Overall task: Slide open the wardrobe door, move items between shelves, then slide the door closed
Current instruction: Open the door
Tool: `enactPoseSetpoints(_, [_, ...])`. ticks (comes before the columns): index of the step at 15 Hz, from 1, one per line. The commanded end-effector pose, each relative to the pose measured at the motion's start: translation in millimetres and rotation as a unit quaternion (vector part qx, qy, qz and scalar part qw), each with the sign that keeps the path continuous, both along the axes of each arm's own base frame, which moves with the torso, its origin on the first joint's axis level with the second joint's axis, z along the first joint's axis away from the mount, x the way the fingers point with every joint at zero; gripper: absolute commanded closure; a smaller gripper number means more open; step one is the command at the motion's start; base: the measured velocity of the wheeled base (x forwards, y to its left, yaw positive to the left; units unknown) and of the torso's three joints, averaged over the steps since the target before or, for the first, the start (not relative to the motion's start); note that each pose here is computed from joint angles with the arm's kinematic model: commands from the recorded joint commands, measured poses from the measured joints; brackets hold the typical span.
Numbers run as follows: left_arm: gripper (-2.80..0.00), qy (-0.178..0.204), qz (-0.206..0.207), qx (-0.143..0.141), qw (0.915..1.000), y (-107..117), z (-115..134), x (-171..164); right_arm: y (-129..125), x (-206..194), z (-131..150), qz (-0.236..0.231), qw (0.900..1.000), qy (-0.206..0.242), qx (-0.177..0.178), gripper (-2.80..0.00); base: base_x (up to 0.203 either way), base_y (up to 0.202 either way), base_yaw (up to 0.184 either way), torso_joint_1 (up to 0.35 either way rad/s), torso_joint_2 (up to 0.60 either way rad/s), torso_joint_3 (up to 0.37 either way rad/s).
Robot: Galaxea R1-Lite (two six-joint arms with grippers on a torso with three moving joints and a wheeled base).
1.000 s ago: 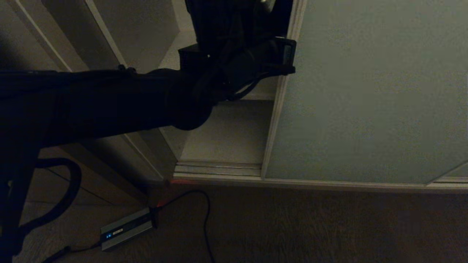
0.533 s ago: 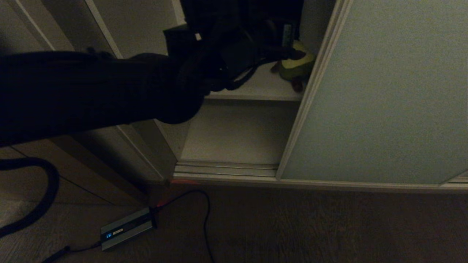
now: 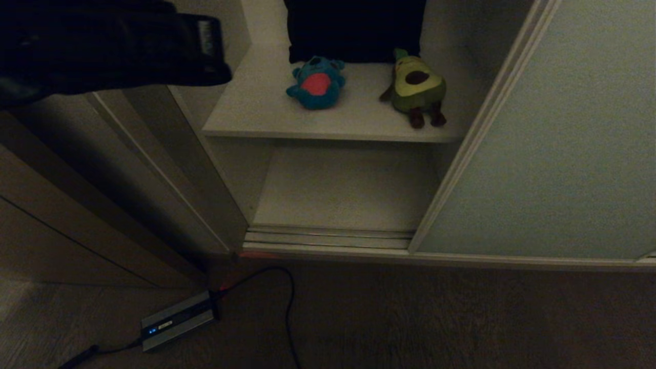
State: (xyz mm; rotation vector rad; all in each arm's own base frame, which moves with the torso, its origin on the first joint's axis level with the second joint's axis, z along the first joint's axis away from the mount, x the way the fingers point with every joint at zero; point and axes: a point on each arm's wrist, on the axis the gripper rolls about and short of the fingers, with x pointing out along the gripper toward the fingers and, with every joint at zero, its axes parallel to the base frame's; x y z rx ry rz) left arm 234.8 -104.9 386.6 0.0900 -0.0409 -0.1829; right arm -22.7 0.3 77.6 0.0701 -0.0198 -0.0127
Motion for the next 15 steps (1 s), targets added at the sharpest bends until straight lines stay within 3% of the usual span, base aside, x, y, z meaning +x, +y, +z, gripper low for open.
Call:
enactPoseSetpoints(1, [0.0, -0.009, 0.057, -0.005, 0.9983, 60, -8, -83, 0, 0, -1, 0.0, 1.0, 0.001, 0.0, 0.0, 0.0, 0.0, 0.0, 0.0, 0.0, 0.0])
enactPoseSetpoints(4, [0.0, 0.01, 0.109, 0.002, 0.9939, 100, -61, -155, 0, 0, -1, -0.001, 1.0, 0.001, 0.0, 0.0, 0.0, 0.0, 0.0, 0.0, 0.0, 0.0])
enactPoseSetpoints(8, [0.0, 0.036, 0.109, 0.001, 0.9934, 105, -162, -223, 0, 0, -1, 0.0, 1.0, 0.001, 0.0, 0.0, 0.0, 0.0, 0.0, 0.0, 0.0, 0.0])
enactPoseSetpoints(12, [0.0, 0.057, 0.112, -0.015, 0.992, 103, -244, -242, 0, 0, -1, 0.001, 1.0, 0.001, 0.0, 0.0, 0.0, 0.0, 0.0, 0.0, 0.0, 0.0])
enactPoseSetpoints(13, [0.0, 0.06, 0.112, -0.025, 0.9916, 103, -254, -239, 0, 0, -1, 0.0, 1.0, 0.001, 0.0, 0.0, 0.0, 0.0, 0.0, 0.0, 0.0, 0.0])
enactPoseSetpoints(15, [0.0, 0.037, 0.111, -0.017, 0.993, 103, -263, -236, 0, 0, -1, 0.001, 1.0, 0.001, 0.0, 0.0, 0.0, 0.0, 0.0, 0.0, 0.0, 0.0])
